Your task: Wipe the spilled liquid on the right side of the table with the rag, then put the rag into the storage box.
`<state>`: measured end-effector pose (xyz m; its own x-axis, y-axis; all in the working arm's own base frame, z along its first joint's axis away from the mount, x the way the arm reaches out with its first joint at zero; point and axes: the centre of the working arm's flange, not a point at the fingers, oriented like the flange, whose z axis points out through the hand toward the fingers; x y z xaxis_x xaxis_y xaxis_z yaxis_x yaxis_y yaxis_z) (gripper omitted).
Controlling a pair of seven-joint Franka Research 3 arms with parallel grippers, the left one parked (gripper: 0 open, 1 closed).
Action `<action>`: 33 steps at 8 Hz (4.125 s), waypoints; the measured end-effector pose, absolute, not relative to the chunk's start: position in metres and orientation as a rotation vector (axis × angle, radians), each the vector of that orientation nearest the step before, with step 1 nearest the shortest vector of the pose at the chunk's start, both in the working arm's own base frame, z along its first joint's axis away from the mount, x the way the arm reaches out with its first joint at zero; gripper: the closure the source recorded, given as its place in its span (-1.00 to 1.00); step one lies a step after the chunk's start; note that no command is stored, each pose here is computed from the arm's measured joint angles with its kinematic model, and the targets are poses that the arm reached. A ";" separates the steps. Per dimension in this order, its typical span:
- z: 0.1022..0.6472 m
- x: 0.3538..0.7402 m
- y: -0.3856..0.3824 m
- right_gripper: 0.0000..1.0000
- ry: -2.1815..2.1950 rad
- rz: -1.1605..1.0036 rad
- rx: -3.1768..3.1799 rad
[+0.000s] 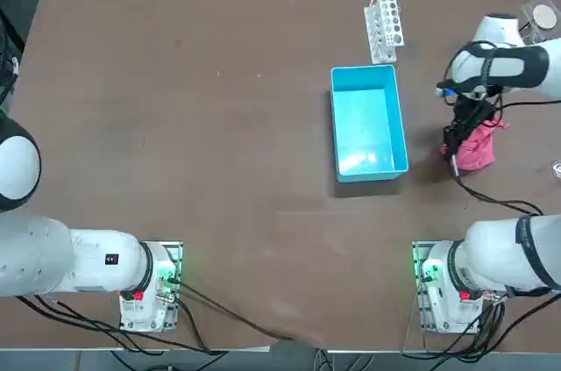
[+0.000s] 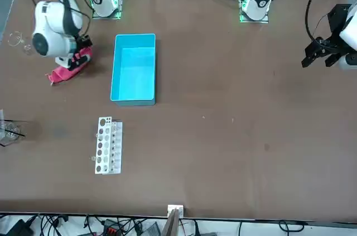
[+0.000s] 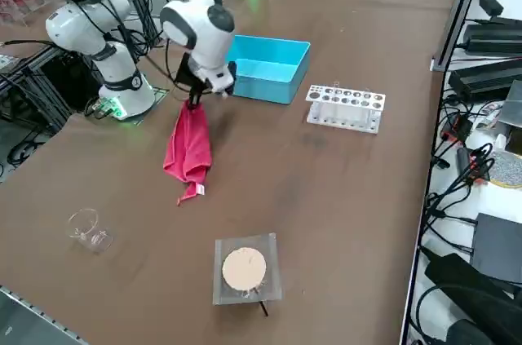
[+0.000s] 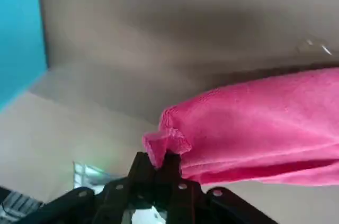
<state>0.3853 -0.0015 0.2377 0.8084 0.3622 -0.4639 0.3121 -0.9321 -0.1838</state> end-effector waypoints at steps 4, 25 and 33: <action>0.234 0.413 0.027 0.96 -0.351 0.549 -2.951; 0.380 0.725 -0.141 0.96 -0.236 0.217 -3.291; 0.247 0.522 -0.106 0.96 -0.335 0.592 -3.136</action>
